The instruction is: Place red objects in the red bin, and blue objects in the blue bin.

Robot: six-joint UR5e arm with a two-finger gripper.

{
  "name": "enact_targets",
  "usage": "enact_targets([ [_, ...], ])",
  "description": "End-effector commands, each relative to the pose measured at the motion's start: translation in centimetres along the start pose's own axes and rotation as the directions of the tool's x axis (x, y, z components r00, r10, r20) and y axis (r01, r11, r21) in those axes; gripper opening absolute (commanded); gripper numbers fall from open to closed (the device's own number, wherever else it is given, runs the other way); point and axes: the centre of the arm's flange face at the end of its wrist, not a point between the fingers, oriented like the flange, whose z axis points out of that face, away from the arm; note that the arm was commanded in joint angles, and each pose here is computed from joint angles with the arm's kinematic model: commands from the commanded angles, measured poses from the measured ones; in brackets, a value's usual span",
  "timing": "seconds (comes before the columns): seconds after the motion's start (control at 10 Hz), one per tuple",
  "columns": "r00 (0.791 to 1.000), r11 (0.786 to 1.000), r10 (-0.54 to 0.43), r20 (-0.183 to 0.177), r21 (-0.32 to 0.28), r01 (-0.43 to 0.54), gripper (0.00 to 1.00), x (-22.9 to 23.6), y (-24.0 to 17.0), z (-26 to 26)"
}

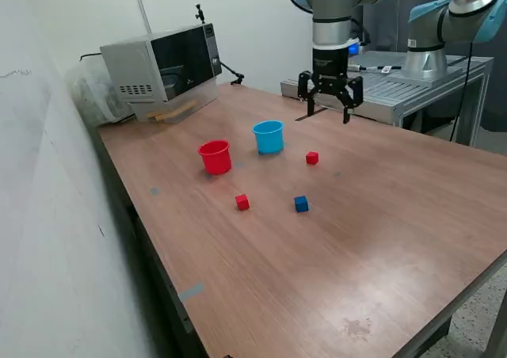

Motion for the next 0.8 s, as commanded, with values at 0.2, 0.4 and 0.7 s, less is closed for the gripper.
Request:
enact_targets([
  [0.2, 0.931, 0.930, 0.361, -0.056, -0.049, -0.364, 1.00, 13.8, 5.2, -1.3],
  [0.4, 0.873, 0.872, 0.483, -0.062, -0.056, -0.486, 1.00, 14.3, 8.7, 0.7],
  [0.7, 0.858, 0.857, 0.511, -0.057, -0.050, -0.513, 1.00, 12.2, 12.6, 5.0],
])
